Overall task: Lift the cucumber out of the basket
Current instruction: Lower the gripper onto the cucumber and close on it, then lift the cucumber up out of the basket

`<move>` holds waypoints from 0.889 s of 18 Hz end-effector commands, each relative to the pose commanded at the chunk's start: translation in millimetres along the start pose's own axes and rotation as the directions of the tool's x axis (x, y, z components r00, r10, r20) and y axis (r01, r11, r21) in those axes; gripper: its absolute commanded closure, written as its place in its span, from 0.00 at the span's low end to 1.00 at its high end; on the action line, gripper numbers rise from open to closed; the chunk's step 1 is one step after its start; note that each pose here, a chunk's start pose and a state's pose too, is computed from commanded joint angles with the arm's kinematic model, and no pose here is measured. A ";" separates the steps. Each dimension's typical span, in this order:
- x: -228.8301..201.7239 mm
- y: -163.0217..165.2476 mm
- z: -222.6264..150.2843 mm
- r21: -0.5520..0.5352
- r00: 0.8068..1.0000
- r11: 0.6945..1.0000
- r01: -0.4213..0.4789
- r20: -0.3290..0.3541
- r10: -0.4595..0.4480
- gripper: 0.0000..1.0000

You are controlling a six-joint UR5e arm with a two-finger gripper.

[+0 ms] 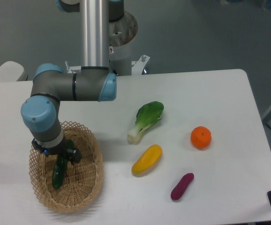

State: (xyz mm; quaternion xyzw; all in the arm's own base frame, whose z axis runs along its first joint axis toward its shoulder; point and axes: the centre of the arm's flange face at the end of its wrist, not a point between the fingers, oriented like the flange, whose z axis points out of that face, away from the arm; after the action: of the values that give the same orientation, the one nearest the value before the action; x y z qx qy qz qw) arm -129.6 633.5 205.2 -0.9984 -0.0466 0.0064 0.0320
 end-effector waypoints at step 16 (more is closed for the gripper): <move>-6.3 -12.3 -22.1 0.042 1.000 0.999 -0.004 0.029 0.003 0.77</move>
State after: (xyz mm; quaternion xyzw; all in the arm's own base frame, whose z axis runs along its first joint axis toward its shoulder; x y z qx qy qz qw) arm -136.6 643.8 228.1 -0.9974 -0.0453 0.0218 0.0523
